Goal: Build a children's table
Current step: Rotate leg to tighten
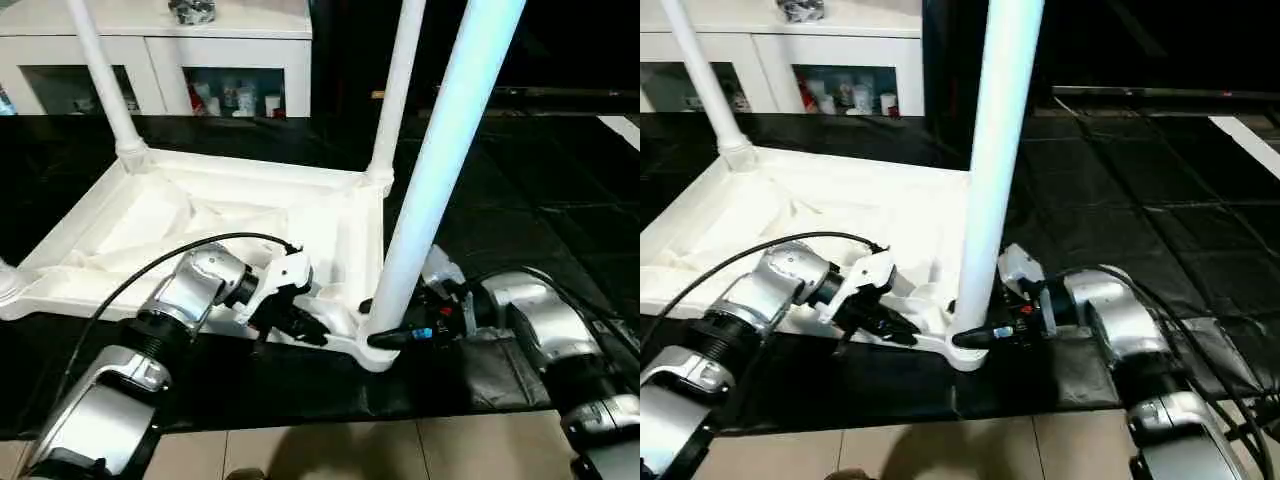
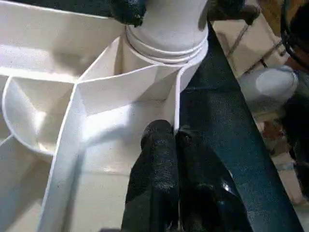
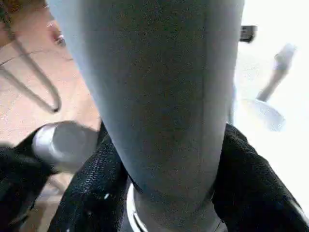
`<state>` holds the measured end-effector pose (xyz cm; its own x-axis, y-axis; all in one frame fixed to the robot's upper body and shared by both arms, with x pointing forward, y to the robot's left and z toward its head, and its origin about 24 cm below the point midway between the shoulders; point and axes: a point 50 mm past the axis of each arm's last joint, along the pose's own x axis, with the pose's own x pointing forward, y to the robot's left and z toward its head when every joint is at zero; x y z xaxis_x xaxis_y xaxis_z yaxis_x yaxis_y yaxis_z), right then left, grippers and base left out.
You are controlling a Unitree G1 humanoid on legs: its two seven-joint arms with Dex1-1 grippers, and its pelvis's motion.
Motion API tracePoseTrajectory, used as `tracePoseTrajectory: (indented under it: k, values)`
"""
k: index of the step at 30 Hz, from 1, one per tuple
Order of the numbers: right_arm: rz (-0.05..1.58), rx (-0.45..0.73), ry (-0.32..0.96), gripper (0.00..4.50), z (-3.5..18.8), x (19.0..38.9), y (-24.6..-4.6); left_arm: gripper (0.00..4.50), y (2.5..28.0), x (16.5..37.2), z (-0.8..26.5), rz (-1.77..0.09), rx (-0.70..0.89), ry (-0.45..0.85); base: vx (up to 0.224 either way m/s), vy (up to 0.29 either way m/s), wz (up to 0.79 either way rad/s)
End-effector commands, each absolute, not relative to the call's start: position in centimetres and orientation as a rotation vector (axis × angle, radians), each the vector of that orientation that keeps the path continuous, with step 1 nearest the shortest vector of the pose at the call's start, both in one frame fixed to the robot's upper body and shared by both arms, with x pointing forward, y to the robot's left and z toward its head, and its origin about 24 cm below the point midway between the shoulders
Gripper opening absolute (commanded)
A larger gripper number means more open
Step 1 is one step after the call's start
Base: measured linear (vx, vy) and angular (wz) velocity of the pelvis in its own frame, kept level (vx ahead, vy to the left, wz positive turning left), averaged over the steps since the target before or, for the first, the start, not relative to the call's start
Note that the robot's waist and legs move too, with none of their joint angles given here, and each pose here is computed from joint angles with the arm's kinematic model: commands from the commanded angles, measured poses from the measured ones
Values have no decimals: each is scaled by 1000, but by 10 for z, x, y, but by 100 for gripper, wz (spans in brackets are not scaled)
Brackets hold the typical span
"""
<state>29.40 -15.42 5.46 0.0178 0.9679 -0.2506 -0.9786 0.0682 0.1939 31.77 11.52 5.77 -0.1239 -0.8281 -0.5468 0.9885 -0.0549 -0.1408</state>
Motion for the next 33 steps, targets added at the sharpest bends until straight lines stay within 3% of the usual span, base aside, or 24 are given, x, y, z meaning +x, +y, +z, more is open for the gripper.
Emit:
tracePoseTrajectory:
  k: [1, 10, 14, 16, 17, 22, 23, 25, 26, 30, 33]
  values:
    - [1380, 67, 350, 211, 48, 298, -131, 0, 95, 327, 59, -1477, 296, 500, 0, 0, 0]
    - [939, 58, 438, 204, 20, 314, -90, 0, 57, 340, 54, -1180, 167, 495, 0, 0, 0]
    - [733, 52, 469, 199, 16, 327, -76, 0, 45, 348, 58, -1041, 104, 473, 0, 0, 0]
    - [593, -12, 467, 197, 16, 335, -76, 0, 38, 351, 60, -975, 69, 448, 0, 0, 0]
    - [537, 26, 482, 197, 18, 339, -71, 0, 35, 353, 61, -938, 62, 430, 0, 0, 0]
    - [565, 63, 465, 197, 21, 338, -62, 0, 36, 351, 59, -945, 82, 440, 0, 0, 0]
    - [572, 77, 457, 230, 22, 338, -61, 0, 37, 351, 59, -950, 84, 444, 0, 0, 0]
    - [590, 116, 444, 230, 24, 338, -59, 0, 40, 351, 59, -963, 84, 449, 0, 0, 0]
    - [605, 129, 430, 253, 25, 338, -60, 0, 44, 351, 58, -978, 95, 452, 0, 0, 0]
    - [632, 125, 405, 287, 25, 336, -67, 0, 54, 349, 57, -1020, 123, 453, 0, 0, 0]
    - [687, 113, 428, 319, 21, 331, -83, 0, 67, 348, 57, -1072, 139, 447, 0, 0, 0]
